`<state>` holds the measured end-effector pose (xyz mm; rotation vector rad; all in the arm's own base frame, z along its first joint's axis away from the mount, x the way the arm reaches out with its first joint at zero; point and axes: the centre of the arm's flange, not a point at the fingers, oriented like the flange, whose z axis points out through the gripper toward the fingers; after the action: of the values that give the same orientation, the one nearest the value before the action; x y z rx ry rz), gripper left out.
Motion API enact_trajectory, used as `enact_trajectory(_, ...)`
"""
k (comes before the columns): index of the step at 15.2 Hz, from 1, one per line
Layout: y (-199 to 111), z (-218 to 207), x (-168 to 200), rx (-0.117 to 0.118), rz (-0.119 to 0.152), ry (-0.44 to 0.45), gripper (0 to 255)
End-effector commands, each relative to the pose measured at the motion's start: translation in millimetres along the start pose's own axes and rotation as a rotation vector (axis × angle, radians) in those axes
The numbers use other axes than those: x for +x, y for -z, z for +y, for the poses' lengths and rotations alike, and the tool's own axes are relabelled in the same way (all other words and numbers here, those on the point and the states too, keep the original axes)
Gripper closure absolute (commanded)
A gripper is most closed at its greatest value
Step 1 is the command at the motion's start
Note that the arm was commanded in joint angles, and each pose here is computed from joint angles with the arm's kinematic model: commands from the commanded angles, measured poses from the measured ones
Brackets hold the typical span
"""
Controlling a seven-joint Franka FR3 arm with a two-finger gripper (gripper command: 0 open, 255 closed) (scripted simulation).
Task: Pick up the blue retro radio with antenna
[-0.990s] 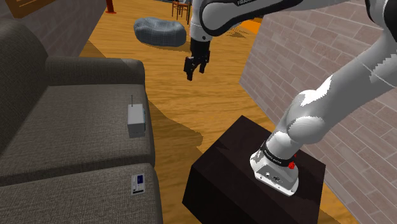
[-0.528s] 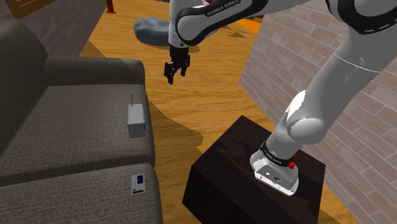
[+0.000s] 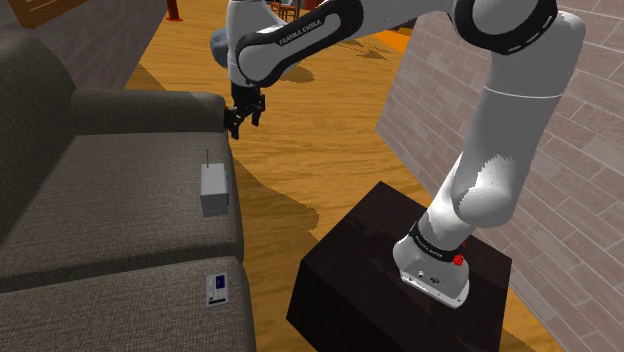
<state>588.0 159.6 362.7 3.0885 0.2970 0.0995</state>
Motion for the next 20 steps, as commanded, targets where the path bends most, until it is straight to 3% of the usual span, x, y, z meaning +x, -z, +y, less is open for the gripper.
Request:
enact_trajectory(1, -13.2, -12.2, 17.6, 0.000, 0.011, 0.014, 0)
enact_trajectory(9, -55.4, -59.3, 94.7, 0.001, 0.051, 0.069, 0)
enact_trajectory(19, -95.3, -61.0, 92.3, 0.001, 0.051, 0.069, 0)
enact_trajectory(20, -94.8, -61.0, 91.9, 0.001, 0.051, 0.069, 255)
